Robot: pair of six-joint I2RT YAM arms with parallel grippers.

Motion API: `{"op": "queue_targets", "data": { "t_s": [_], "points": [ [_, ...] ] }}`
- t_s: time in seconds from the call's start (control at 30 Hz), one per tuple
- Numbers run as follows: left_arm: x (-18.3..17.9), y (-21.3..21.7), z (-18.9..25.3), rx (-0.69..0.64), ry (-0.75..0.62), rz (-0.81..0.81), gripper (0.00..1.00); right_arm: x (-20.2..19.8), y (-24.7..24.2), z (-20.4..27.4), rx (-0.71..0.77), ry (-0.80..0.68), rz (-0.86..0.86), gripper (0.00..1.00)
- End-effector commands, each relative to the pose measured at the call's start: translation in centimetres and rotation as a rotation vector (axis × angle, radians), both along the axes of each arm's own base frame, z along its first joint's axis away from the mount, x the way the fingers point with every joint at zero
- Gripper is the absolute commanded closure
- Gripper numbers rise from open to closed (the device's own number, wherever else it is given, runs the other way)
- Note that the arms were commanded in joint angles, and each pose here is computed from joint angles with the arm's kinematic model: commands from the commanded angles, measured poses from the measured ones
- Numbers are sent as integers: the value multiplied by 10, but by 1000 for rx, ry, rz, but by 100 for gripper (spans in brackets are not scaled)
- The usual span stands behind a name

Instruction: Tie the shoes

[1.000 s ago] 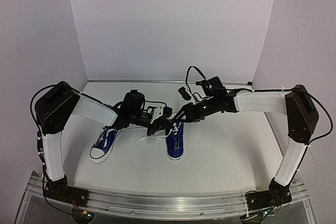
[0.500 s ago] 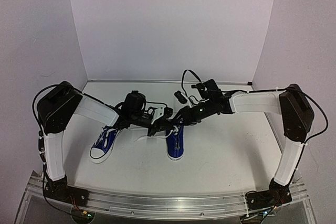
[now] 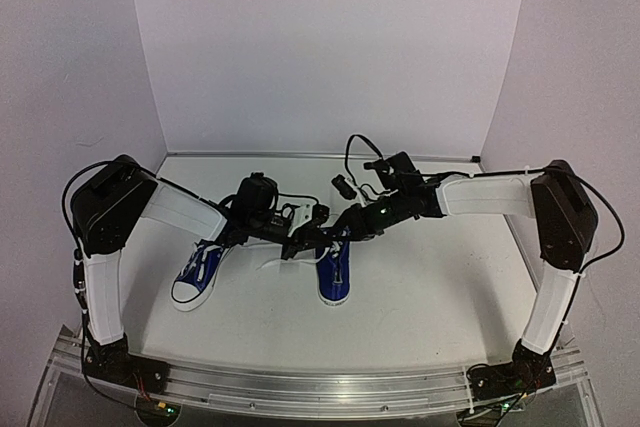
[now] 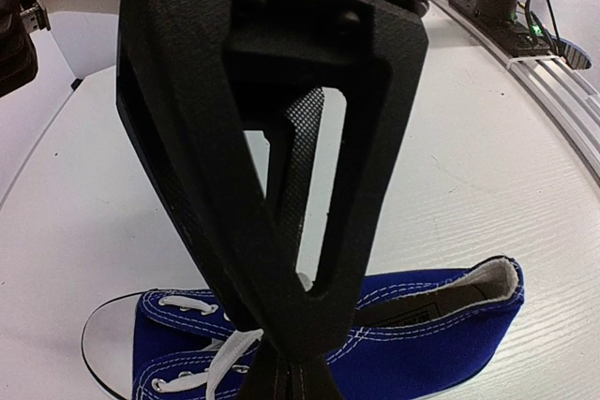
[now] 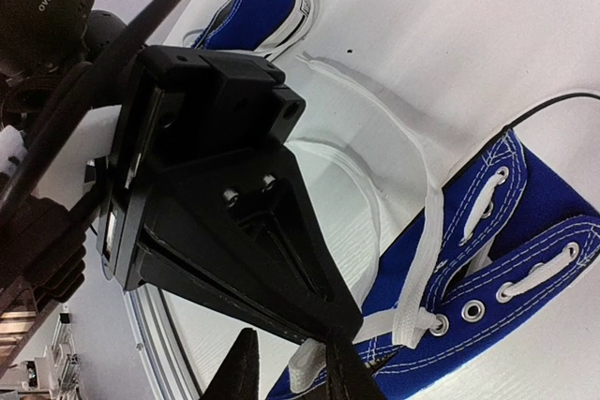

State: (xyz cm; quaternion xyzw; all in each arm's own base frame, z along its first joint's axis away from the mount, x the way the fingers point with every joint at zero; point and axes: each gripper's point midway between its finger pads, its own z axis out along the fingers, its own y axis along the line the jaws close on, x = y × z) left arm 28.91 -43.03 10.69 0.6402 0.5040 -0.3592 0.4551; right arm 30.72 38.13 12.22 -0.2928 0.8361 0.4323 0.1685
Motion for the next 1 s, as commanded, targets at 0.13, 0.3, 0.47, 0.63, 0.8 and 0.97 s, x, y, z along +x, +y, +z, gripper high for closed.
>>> {"op": "queue_targets", "data": {
  "t_s": [0.13,0.3,0.47,0.63,0.8,0.97],
  "points": [
    [6,-7,13,-37,-19,-15,100,2,2,2,-10,-37,9,79],
    [6,-8,13,-38,-14,-15,100,3,2,0,-15,-31,4,99],
    [15,-2,16,-10,6,31,71,4,1,-3,-27,-21,-6,100],
    [39,42,17,152,66,148,53,5,0,-3,-35,-24,-19,100],
    [56,94,-21,482,138,286,50,8,1,-2,-34,-24,-26,100],
    [70,122,-51,671,161,386,50,11,2,-4,-39,-20,-35,100]
  ]
}}
